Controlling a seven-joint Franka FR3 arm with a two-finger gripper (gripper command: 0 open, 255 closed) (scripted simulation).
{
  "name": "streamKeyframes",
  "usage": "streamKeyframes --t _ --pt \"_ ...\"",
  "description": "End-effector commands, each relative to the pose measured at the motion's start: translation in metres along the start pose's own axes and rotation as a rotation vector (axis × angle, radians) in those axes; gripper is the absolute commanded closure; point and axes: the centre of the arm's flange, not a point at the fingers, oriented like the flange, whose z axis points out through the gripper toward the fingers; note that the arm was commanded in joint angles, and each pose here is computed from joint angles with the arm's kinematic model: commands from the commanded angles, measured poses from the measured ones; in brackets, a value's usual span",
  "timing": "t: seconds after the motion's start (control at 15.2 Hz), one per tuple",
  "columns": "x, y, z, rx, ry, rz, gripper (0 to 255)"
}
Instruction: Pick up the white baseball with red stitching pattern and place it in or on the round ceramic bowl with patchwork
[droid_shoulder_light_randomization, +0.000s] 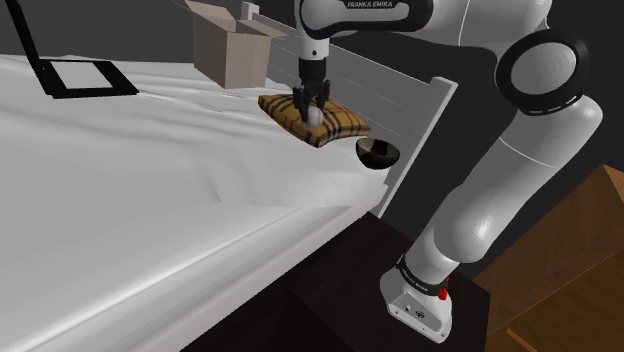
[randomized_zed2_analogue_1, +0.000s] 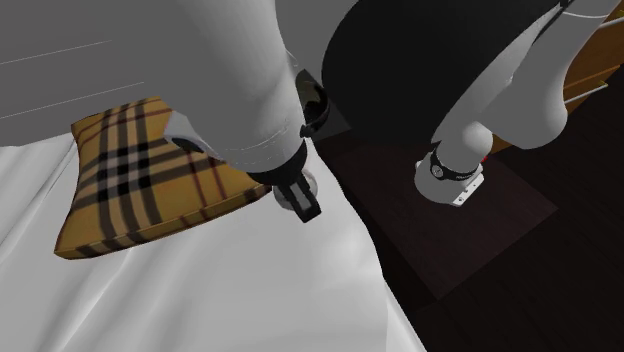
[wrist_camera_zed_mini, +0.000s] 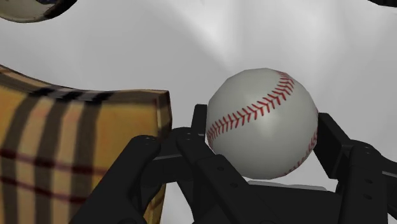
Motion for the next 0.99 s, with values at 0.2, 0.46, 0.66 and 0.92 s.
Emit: streamKeyframes --t 0.2,0.46,0.66,0.92 --pt "-0.018 0.037 0.0 0.0 0.0 0.0 255" --pt "-0.041 0.083 0.01 0.0 0.0 0.0 255" --pt "-0.058 0.118 0.018 0.0 0.0 0.0 255" --pt "-0.081 0.164 0.028 0.0 0.0 0.0 255"
